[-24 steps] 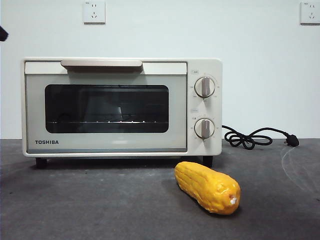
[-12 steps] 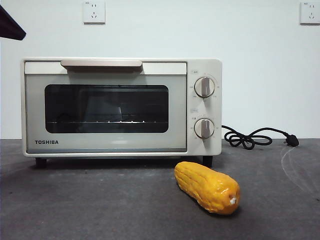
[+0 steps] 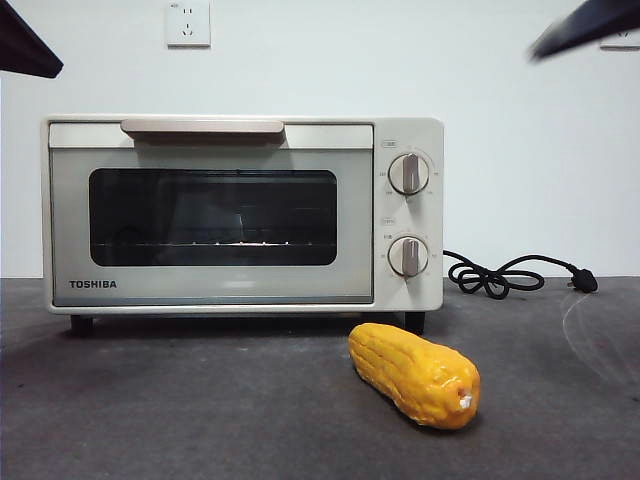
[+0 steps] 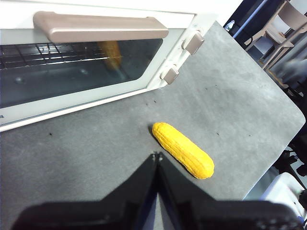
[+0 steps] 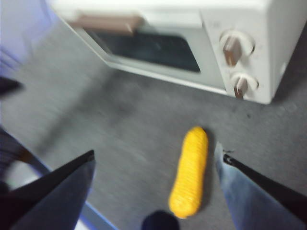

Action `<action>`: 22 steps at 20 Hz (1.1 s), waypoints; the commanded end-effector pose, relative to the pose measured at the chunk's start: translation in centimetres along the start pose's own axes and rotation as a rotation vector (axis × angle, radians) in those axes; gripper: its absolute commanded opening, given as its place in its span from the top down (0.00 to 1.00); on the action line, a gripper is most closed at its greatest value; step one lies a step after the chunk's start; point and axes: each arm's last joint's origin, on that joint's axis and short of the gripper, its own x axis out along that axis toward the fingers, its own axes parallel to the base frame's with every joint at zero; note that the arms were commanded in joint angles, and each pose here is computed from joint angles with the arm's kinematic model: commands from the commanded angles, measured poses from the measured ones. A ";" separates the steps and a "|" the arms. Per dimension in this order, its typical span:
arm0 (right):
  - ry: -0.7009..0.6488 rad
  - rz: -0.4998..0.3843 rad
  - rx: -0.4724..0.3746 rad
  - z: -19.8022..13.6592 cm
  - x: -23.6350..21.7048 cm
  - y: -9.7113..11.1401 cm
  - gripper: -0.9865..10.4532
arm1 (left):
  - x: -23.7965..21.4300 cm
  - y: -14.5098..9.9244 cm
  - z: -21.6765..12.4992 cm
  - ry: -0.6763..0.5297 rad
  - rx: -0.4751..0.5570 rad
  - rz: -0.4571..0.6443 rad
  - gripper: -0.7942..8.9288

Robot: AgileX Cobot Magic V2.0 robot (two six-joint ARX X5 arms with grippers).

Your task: Take the corn from the table,put the corn in the oven

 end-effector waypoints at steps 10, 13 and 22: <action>0.372 -0.192 -0.113 -0.7 13.0 2.5 0.47 | 0.0 0.0 -0.1 0.015 0.005 -0.004 0.92; 0.450 -0.248 -0.116 -1.8 15.1 1.8 0.47 | 0.0 0.0 -0.1 0.015 0.006 -0.004 0.92; 0.580 -0.294 -0.093 -3.9 18.6 0.7 0.55 | 0.0 0.0 -0.3 0.033 -0.006 -0.001 0.92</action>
